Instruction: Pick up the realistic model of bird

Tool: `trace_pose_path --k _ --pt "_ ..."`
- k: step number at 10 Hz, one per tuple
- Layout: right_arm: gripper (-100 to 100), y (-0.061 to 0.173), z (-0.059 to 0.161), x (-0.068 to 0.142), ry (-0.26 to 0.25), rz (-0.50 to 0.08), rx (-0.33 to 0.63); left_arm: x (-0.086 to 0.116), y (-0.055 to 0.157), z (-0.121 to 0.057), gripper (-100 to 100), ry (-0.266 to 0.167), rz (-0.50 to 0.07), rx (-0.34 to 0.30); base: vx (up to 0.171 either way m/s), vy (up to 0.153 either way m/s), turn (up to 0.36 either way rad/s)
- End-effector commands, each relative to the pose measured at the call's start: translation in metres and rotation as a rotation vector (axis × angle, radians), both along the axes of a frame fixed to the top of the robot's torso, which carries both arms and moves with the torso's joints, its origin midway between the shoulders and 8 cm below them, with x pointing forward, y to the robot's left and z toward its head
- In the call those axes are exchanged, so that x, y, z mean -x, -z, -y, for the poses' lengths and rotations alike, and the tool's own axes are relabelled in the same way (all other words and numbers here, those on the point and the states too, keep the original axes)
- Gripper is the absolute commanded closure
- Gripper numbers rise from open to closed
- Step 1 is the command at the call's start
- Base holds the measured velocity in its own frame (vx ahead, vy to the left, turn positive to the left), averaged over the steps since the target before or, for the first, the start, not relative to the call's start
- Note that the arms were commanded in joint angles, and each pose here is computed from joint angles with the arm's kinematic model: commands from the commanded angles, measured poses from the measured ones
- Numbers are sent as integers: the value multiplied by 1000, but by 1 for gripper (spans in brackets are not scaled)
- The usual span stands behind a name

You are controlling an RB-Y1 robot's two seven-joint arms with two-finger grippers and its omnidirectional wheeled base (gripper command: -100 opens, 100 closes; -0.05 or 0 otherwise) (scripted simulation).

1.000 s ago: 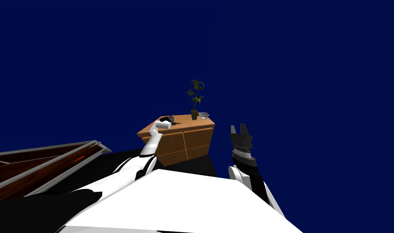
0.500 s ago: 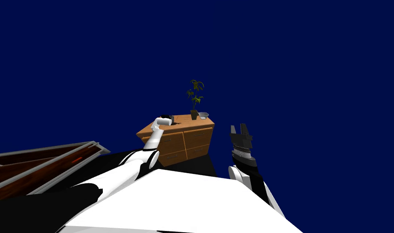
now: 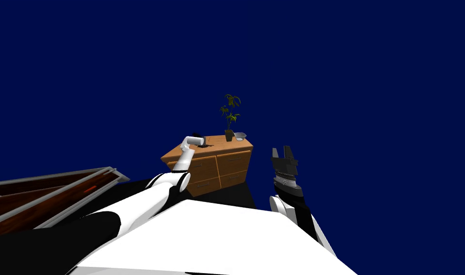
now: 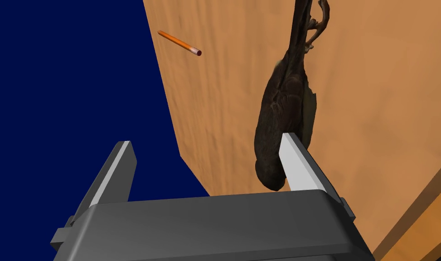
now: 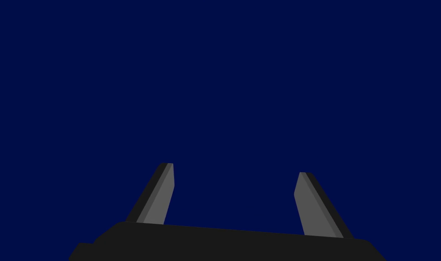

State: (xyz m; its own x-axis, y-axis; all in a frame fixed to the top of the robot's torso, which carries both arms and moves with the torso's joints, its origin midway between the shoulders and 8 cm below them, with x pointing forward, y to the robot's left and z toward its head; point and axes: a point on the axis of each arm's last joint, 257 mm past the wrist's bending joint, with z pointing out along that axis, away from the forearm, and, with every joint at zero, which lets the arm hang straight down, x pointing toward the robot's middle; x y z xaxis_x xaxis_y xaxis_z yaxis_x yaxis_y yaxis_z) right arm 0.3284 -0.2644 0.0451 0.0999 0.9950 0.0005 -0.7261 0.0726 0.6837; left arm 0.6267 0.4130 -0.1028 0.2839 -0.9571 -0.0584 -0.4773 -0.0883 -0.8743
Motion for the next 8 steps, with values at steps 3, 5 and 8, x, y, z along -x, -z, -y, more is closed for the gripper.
trace_pose_path --k 3,5,8 --pt "0 0 0 0 0 0 0 0 10 1 -100 -17 -95 40 6 5 -2" --pt "0 0 0 0 0 0 0 1 13 4 -100 -24 -146 62 22 10 -1" --pt "0 0 0 0 0 0 0 8 23 7 -100 -36 -231 91 22 9 3"
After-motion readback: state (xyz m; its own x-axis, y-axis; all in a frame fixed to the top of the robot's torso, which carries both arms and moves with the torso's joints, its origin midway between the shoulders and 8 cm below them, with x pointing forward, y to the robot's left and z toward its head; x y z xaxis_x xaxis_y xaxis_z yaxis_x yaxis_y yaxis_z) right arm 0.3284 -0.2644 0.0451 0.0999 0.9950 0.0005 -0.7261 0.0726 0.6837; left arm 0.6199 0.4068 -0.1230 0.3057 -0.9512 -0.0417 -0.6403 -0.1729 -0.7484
